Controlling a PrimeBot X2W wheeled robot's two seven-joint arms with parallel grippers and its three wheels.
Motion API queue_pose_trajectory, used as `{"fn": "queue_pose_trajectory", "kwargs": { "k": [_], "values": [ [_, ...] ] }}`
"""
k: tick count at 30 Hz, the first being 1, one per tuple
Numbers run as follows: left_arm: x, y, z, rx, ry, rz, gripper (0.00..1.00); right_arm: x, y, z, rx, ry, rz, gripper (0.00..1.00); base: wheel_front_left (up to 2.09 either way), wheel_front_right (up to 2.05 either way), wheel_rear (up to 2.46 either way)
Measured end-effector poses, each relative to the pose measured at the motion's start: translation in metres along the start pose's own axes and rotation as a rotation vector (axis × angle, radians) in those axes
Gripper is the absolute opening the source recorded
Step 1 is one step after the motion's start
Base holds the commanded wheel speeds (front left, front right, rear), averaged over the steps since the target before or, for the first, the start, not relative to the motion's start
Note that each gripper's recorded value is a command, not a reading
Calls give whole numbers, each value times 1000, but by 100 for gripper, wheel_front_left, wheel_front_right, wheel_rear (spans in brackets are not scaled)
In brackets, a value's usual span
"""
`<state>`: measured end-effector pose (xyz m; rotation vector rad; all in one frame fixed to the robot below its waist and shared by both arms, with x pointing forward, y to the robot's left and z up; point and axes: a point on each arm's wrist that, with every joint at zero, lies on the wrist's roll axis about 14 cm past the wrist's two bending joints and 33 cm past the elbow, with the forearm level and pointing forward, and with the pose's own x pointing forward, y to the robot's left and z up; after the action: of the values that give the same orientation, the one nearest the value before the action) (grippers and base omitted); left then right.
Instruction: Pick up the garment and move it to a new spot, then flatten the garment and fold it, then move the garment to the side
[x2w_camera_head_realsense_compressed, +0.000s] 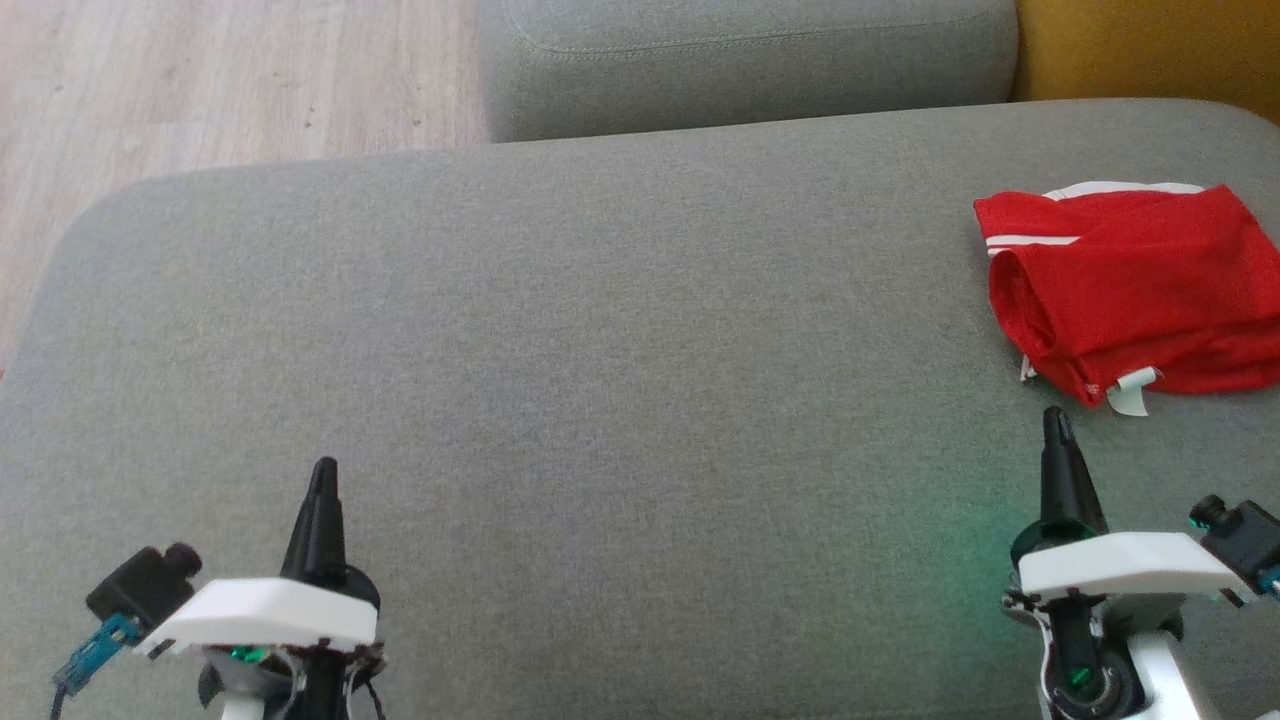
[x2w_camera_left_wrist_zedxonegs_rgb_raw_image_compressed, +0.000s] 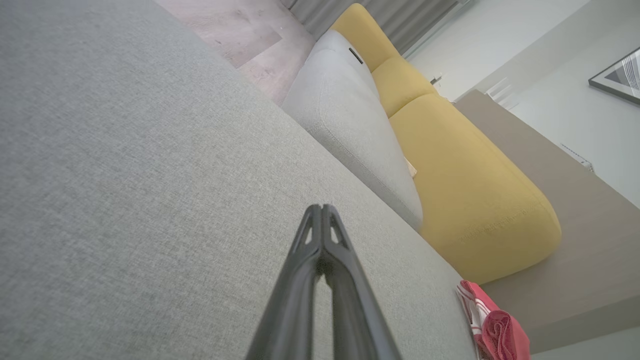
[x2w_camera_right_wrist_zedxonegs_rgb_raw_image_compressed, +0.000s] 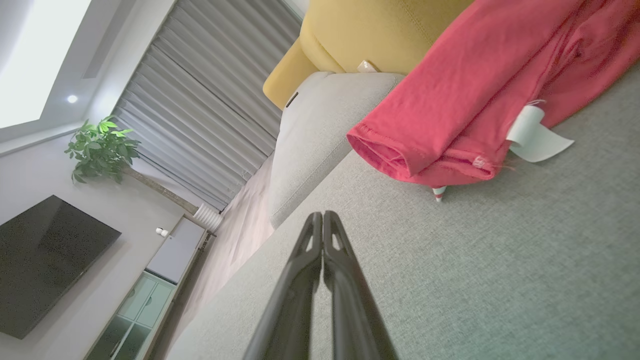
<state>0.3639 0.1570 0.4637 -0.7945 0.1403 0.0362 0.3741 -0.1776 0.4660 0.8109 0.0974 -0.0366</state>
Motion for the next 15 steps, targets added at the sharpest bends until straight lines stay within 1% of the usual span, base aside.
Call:
{"fn": "queue_pose_trajectory", "kwargs": {
  "k": [15],
  "values": [
    [0, 8, 0, -162, 20, 22, 0, 0, -4, 5, 159, -4, -19, 0, 0, 0, 0]
  ]
}}
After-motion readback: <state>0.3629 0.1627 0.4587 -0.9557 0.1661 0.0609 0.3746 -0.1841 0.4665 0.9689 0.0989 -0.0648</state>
